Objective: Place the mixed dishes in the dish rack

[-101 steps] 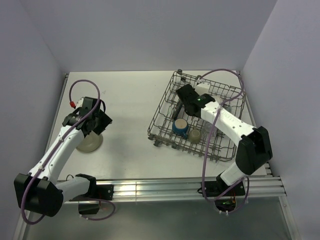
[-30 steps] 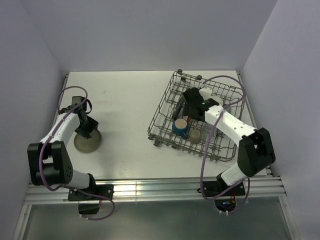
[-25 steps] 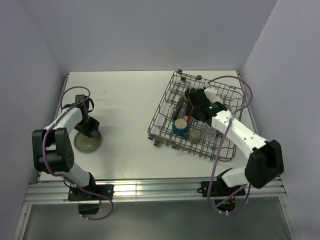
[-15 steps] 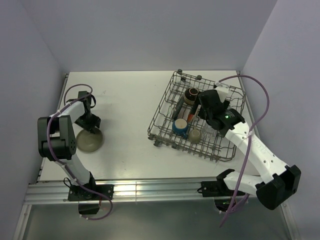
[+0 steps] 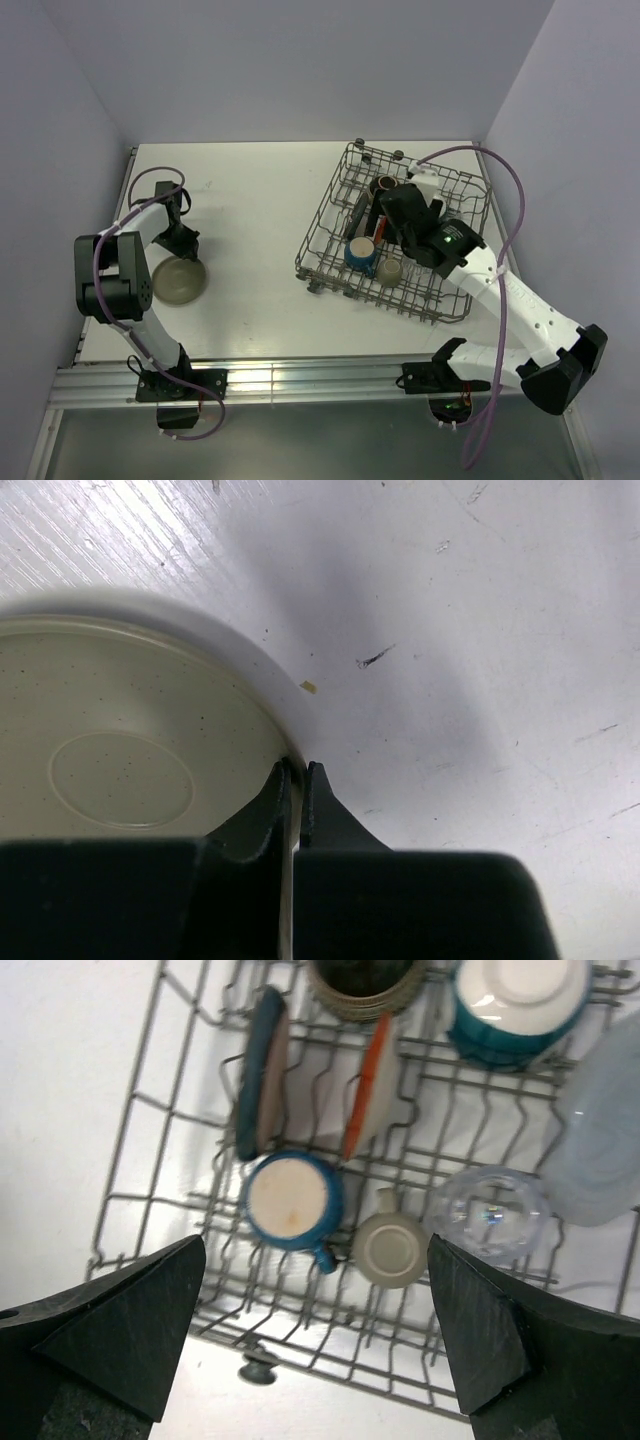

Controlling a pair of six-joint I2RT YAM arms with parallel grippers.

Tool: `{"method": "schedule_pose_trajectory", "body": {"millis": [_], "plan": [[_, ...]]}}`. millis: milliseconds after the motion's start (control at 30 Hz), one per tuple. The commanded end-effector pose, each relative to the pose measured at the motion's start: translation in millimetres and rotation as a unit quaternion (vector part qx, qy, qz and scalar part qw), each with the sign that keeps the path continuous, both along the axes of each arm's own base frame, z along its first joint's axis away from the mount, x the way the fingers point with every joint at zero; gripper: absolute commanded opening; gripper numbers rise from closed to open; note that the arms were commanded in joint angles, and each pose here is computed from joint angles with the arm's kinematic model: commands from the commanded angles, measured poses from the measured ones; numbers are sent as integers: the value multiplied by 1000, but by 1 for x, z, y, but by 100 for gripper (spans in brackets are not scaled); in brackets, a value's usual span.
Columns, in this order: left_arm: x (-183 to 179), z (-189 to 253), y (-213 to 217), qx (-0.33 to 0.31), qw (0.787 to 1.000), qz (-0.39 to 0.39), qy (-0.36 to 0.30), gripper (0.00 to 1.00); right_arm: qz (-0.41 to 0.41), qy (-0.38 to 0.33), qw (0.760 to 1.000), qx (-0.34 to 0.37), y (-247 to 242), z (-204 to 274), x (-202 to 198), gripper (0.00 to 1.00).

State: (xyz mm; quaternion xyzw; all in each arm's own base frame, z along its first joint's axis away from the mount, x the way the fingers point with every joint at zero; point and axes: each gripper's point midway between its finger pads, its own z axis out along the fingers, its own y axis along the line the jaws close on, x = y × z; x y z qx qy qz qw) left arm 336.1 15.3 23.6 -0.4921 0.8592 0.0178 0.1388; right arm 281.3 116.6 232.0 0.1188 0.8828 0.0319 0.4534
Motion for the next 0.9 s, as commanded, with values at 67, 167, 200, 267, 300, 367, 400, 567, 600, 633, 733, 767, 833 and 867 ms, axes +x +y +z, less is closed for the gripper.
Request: {"method": "schedule_pose_trajectory", "body": {"millis": [67,167,200,267,300,367,400,567,600,633,733,767,833,867], "plan": [[-1,9,-10,-24,999,-25,-34,0,67,-13,997,21,53,19,-2,100],[-2,29,-18,-42,996,-34,-68,0,136,-35,985,96,99,23,6,100],[-2,34,-21,-47,995,-39,-78,0,190,-27,973,130,122,23,-2,100],[-4,49,-29,-64,992,-51,-98,0,238,-50,954,175,151,24,1,100],[-4,53,-33,-70,991,-56,-104,0,266,-53,943,194,166,26,-5,100],[-7,64,-39,-83,988,-64,-116,0,292,-78,931,205,189,23,-1,100],[-8,68,-46,-98,985,-73,-121,0,301,-80,928,205,198,20,-1,99],[-16,87,-63,-130,976,-95,-146,0,350,-48,917,185,265,-10,0,98],[-18,89,-64,-133,975,-97,-149,0,355,-49,917,175,274,-15,0,98],[-20,91,-67,-139,974,-100,-150,0,357,-53,919,160,281,-19,2,98],[-25,101,-72,-149,969,-107,-164,0,379,-42,913,147,309,-36,-1,98],[-26,105,-73,-151,968,-110,-170,0,390,-53,905,159,323,-36,0,98],[-30,109,-78,-163,964,-117,-173,0,402,-56,899,164,331,-40,-1,98],[-31,115,-80,-166,962,-119,-182,0,415,-53,892,169,340,-45,-3,98]]}}
